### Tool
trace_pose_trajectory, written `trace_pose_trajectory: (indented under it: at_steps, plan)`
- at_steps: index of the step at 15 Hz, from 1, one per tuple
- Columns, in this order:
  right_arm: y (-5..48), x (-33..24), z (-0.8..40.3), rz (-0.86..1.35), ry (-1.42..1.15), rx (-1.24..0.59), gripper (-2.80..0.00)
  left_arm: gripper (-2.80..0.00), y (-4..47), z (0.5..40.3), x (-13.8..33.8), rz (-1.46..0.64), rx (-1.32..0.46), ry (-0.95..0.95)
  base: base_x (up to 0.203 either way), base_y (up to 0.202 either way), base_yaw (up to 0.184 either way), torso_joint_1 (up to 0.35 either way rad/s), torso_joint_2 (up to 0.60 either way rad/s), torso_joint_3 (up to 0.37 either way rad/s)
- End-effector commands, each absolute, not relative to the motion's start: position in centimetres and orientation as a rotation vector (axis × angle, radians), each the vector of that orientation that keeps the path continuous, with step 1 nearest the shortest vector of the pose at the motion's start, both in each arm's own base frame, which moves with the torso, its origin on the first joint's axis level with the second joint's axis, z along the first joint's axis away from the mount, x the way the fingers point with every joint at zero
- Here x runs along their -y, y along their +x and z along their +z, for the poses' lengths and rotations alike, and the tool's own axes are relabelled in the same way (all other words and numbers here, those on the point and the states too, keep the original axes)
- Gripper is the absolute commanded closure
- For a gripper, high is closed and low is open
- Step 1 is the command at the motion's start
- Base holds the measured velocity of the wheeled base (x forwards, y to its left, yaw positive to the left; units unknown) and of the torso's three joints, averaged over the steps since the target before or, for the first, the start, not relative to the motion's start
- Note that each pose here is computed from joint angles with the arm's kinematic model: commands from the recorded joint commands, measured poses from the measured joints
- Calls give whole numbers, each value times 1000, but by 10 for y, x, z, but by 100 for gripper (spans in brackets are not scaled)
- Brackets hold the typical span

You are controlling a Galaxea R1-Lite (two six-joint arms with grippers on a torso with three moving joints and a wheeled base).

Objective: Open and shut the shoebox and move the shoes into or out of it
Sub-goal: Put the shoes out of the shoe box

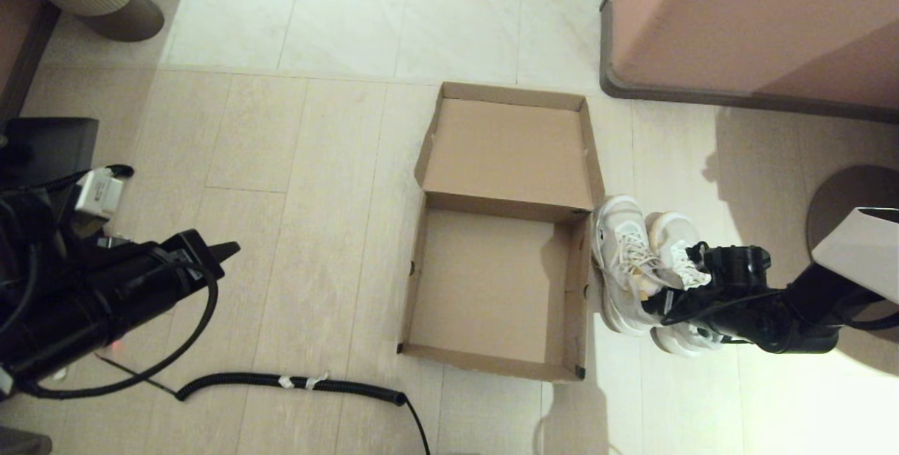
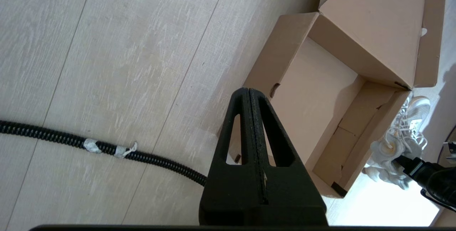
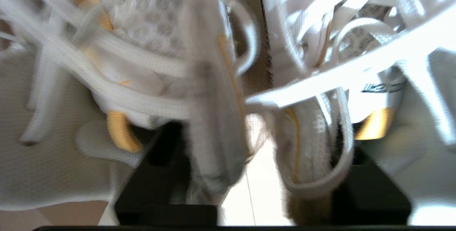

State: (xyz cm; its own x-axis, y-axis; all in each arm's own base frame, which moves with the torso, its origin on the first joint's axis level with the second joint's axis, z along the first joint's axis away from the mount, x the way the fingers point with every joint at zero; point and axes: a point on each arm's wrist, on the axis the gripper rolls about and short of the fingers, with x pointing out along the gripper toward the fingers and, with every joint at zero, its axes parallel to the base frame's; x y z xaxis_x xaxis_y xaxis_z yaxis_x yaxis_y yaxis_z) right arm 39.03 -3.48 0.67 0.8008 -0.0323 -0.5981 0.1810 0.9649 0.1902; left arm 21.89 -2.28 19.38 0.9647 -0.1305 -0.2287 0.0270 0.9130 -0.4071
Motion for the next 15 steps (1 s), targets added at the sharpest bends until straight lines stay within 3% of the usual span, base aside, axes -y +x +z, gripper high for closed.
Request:
trace_pose_trajectory:
  at_steps: [1, 5, 15]
  plan:
    - [388, 35, 4, -118, 246, -646, -280, 0, 219, 193, 21, -78, -257, -418, 0, 0, 0, 0, 0, 0]
    - [378, 34, 8, -119, 243, -659, -280, 0, 215, 191, 13, -47, -255, -424, 0, 0, 0, 0, 0, 0]
    - [325, 29, 83, -112, 238, -574, -280, 0, 204, 204, 12, -54, -196, -422, 0, 0, 0, 0, 0, 0]
